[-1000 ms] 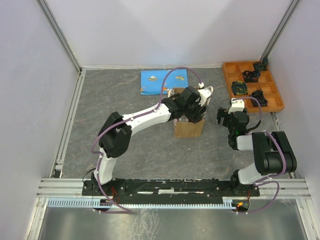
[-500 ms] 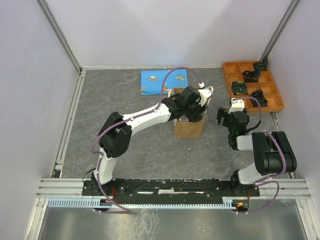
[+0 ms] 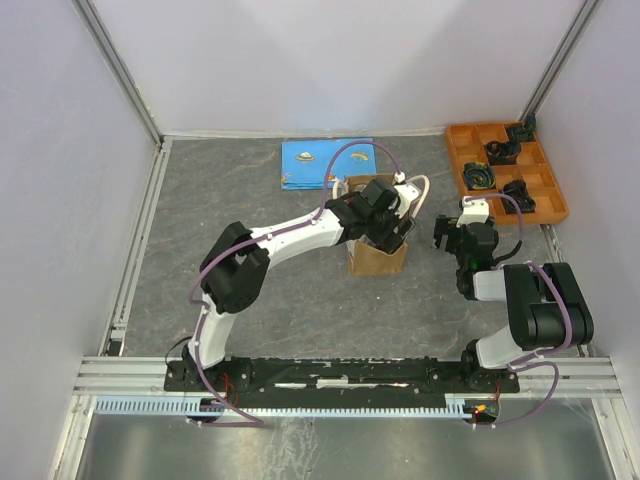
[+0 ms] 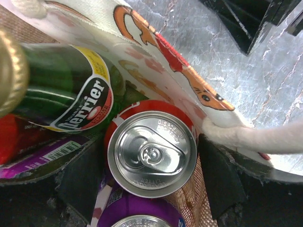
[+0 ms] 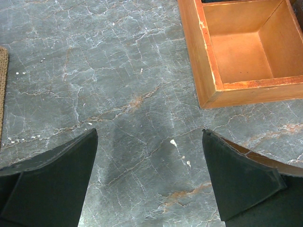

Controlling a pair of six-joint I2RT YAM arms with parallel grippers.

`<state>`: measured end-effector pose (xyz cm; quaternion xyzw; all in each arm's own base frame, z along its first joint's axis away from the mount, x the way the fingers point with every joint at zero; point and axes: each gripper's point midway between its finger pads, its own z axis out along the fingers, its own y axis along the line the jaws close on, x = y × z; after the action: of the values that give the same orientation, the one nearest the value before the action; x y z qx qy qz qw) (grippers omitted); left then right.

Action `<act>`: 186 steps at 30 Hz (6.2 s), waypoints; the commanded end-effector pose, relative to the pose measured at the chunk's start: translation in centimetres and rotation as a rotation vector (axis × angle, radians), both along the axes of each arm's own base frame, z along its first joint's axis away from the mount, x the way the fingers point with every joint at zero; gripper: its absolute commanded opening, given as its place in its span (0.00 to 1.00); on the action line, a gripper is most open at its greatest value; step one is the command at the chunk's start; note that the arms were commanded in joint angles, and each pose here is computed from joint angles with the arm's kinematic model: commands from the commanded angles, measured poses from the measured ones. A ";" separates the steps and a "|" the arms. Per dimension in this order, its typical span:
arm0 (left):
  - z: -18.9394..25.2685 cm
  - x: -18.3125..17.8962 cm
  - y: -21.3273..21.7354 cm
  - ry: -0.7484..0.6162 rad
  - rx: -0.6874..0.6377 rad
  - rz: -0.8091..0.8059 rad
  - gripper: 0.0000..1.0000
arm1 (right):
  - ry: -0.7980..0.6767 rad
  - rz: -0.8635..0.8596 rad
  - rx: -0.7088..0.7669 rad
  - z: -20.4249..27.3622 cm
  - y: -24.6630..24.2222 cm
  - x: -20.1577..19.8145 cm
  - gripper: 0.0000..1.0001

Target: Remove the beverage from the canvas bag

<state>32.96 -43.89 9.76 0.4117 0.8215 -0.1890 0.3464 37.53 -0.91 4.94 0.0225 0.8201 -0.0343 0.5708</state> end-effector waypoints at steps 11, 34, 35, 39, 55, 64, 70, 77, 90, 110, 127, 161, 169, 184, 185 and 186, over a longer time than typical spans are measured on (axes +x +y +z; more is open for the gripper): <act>-3.0 -2.1 1.5 0.095 0.080 -0.008 0.41 | -0.068 0.006 -0.001 2.0 0.1 1.3 0.99; 20.2 2.0 2.9 -0.349 -0.165 0.124 0.03 | -0.070 0.006 0.000 2.0 0.1 1.3 0.99; 20.9 2.1 3.0 -0.361 -0.171 0.130 0.03 | -0.070 0.006 -0.001 2.0 0.0 1.3 0.99; 24.0 2.3 3.9 -0.411 -0.202 0.159 0.03 | -0.069 0.006 -0.001 2.0 0.1 1.3 0.99; 35.3 2.0 22.0 -0.692 -0.236 0.645 0.03 | -0.068 0.006 -0.001 1.9 0.1 1.3 0.99; 27.2 5.9 29.1 -0.535 -0.273 0.804 0.03 | -0.069 0.007 -0.001 2.0 0.0 1.3 0.99; 20.9 8.3 28.7 -0.453 -0.301 0.819 0.03 | -0.068 0.006 -0.001 2.0 0.1 1.3 0.99; 15.0 10.2 28.1 -0.393 -0.377 0.840 0.03 | -0.070 0.006 0.000 2.0 0.0 1.3 0.99; 9.0 11.7 25.7 -0.239 -0.341 0.816 0.03 | -0.070 0.006 0.000 2.0 0.1 1.3 0.99; 3.9 12.4 24.8 -0.152 -0.271 0.796 0.80 | -0.069 0.006 0.000 1.9 0.0 1.3 0.99; 23.2 9.3 23.7 -0.434 -0.407 0.667 1.00 | -0.068 0.007 -0.001 1.9 0.1 1.3 0.99; 12.8 -0.2 6.0 -0.004 -0.165 0.344 0.98 | -0.069 0.006 0.000 2.0 0.1 1.3 0.99; 11.1 -1.5 5.2 0.042 -0.127 0.313 0.96 | -0.067 0.006 0.000 1.9 0.1 1.3 0.99; 8.4 -3.6 5.7 0.199 -0.046 0.364 0.95 | -0.069 0.006 0.000 2.0 0.1 1.3 0.99; 8.2 -3.7 5.6 0.212 -0.044 0.368 0.95 | -0.070 0.006 0.000 2.0 0.1 1.3 0.99; 7.8 -3.7 5.6 0.219 -0.034 0.376 0.95 | -0.069 0.006 0.000 2.0 0.1 1.3 0.99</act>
<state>29.84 -37.04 17.48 0.2504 0.9027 -0.1562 0.3130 37.53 -0.91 4.94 0.0225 0.8201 -0.0343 0.5708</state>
